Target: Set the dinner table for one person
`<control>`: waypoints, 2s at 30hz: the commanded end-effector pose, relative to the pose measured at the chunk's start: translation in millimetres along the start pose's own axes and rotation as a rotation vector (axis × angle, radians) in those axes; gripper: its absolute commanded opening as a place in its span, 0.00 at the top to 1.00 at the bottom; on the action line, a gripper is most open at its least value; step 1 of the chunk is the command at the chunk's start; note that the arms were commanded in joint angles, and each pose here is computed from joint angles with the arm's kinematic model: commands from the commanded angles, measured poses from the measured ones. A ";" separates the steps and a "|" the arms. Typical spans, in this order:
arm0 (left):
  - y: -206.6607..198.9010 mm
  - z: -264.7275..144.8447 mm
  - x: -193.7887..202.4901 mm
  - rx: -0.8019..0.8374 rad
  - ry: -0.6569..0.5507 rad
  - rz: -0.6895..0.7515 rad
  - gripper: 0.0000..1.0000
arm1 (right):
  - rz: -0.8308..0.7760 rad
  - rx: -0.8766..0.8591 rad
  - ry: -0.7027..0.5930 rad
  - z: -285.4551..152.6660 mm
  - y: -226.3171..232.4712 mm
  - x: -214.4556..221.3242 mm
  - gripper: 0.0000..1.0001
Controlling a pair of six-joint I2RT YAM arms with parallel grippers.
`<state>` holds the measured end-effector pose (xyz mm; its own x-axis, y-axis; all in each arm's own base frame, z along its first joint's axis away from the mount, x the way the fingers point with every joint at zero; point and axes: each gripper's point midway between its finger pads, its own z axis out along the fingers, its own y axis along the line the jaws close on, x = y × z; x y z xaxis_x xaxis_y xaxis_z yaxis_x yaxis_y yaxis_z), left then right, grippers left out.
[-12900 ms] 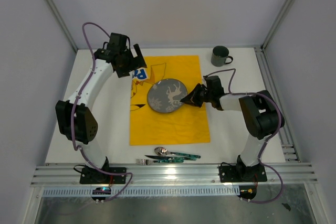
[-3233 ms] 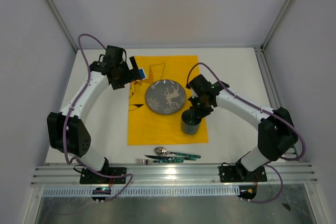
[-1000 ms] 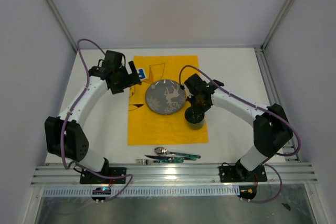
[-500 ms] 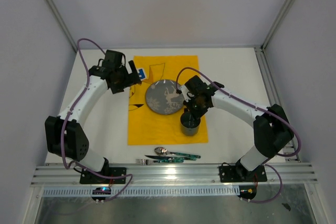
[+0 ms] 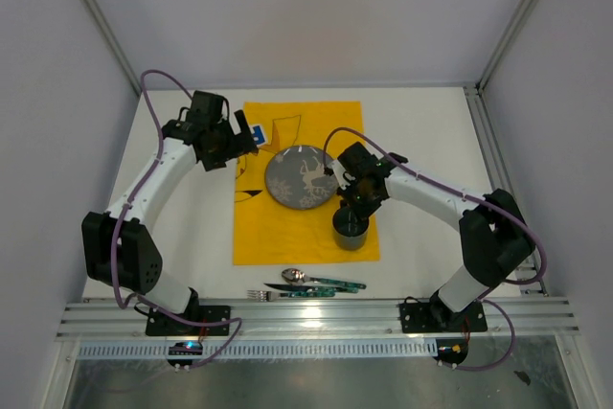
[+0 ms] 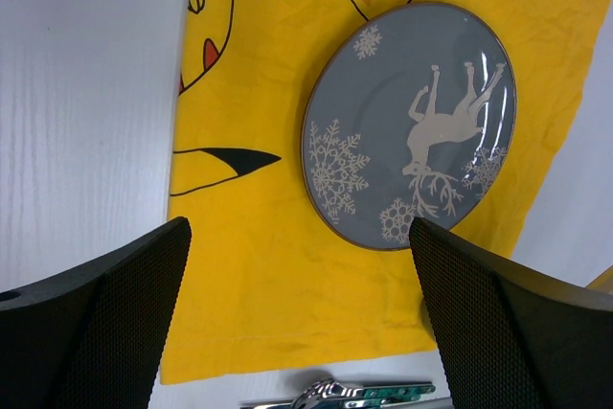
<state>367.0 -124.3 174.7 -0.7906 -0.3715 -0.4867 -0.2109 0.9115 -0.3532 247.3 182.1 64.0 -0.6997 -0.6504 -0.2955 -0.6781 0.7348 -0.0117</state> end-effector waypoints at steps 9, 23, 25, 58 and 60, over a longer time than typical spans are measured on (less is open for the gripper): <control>-3.9 -5.9 -12.3 0.007 -0.036 0.010 0.01 | -0.009 0.077 -0.062 3.9 -15.0 -17.6 0.97; -6.2 -4.2 -10.0 0.021 -0.024 0.011 0.01 | 0.028 0.068 -0.056 9.5 -10.9 -5.3 0.53; -6.4 -2.8 -9.4 0.023 -0.021 0.011 0.01 | 0.036 0.081 -0.068 6.5 -12.7 -6.0 0.49; -15.0 30.5 5.4 0.073 0.052 -0.037 0.01 | 0.614 0.715 -0.023 -129.6 -23.9 42.5 0.01; -13.8 31.0 5.4 0.069 0.053 -0.035 0.01 | 0.663 0.564 -0.113 -118.7 6.6 19.9 0.01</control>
<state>375.2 -139.4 146.0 -0.8264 -0.3766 -0.4186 -0.2114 0.8965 -0.3893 236.8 148.3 150.1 -0.8641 -0.1358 -0.4847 0.0464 0.9374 -0.3452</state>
